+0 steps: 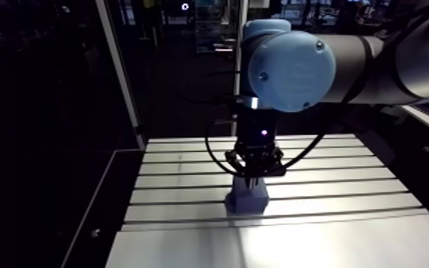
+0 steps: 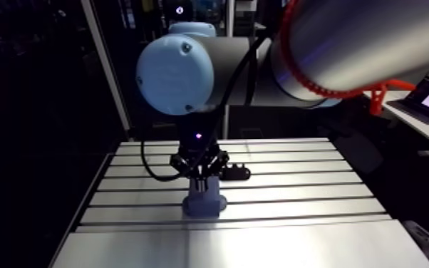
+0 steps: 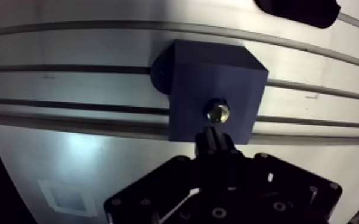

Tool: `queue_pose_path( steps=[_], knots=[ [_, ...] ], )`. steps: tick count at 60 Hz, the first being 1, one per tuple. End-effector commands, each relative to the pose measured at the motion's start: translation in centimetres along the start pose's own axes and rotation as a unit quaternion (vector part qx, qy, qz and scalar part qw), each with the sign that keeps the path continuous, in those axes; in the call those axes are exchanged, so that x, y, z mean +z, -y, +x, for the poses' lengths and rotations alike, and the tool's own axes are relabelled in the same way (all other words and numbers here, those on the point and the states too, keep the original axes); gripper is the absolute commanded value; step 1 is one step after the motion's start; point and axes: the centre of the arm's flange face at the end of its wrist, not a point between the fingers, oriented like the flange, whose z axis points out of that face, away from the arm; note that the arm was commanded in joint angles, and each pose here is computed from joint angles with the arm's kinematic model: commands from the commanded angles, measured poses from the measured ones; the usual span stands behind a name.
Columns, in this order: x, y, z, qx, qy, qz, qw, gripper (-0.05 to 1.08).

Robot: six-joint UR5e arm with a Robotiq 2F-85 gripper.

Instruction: Pick up the M10 bolt and insert it into the hex recess until seated.

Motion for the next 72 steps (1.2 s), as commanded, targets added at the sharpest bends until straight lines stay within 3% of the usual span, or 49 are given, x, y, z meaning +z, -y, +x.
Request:
queue_pose_path(
  steps=[1, 72],
  knots=[
    [0.31, -0.12, 0.19, -0.008, -0.003, -0.0004, 1.0, 1.08],
    [0.93, -0.27, 0.64, -0.018, 0.0, -0.0004, 1.0, 1.08]
  ],
)
